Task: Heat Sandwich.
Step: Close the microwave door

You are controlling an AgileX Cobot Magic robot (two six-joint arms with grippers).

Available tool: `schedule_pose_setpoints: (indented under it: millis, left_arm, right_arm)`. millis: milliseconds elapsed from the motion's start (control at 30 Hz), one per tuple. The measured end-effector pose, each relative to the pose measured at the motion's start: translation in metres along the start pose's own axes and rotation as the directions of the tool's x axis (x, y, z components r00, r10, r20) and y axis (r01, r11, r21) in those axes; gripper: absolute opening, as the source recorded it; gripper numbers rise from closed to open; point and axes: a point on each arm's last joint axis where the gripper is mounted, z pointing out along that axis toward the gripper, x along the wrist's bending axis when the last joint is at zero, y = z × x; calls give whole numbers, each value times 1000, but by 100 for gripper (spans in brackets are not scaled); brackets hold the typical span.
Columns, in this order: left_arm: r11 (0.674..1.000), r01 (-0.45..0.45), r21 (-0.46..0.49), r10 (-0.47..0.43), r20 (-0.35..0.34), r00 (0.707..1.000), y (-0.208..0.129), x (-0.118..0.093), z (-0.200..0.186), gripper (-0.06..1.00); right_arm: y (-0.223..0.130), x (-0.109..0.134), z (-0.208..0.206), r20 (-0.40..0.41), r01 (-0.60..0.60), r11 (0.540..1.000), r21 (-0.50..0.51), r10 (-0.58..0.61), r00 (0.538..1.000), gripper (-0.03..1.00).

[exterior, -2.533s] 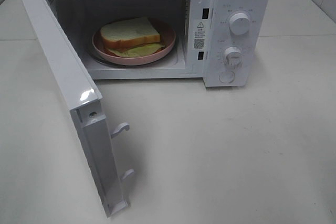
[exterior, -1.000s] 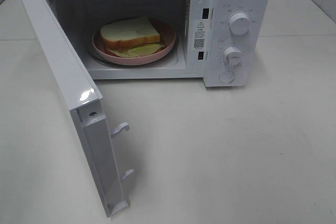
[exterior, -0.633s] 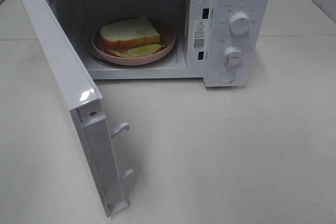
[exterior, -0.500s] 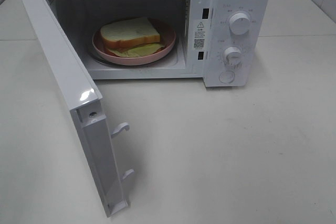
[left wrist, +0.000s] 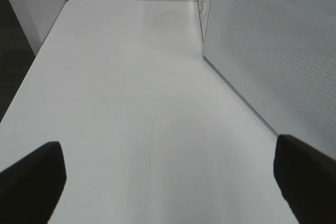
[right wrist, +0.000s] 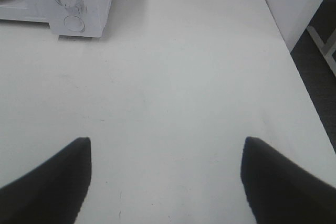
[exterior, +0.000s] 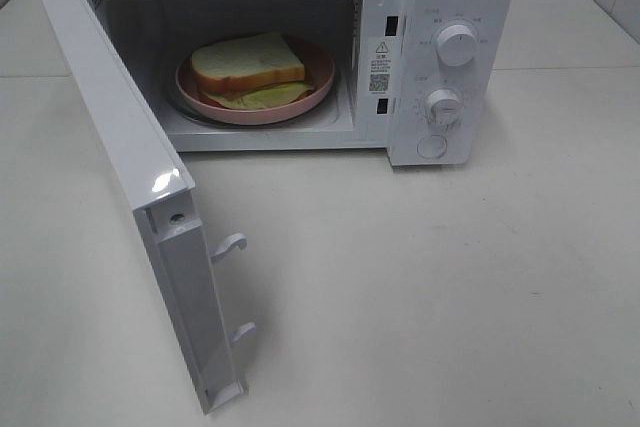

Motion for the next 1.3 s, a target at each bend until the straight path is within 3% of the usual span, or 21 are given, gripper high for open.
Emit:
schedule_pose_setpoints:
  millis: [667, 900, 1067, 1233, 1267, 1300]
  left_arm:
    - [1000, -1, -4, 1, -1, 1000, 0, 0, 0, 99]
    - [996, -14, -91, 12, -22, 1000, 13, 2, -4, 99]
    - [998, -12, -68, 11, -22, 1000, 24, 2, 9, 89]
    - [999, -10, -34, 9, -24, 1000, 40, 3, 30, 57]
    - [999, -10, -34, 9, -24, 1000, 40, 3, 30, 57]
    - [1000, -9, -28, 8, -24, 1000, 42, 3, 34, 46]
  right_arm:
    - [0, 0, 0, 0, 0, 1000, 0, 0, 1000, 76]
    - [0, 0, 0, 0, 0, 1000, 0, 0, 1000, 76]
    - [0, 0, 0, 0, 0, 1000, 0, 0, 1000, 76]
    - [0, 0, 0, 0, 0, 1000, 0, 0, 1000, 76]
    - [0, 0, 0, 0, 0, 1000, 0, 0, 1000, 76]
    - [0, 0, 0, 0, 0, 1000, 0, 0, 1000, 76]
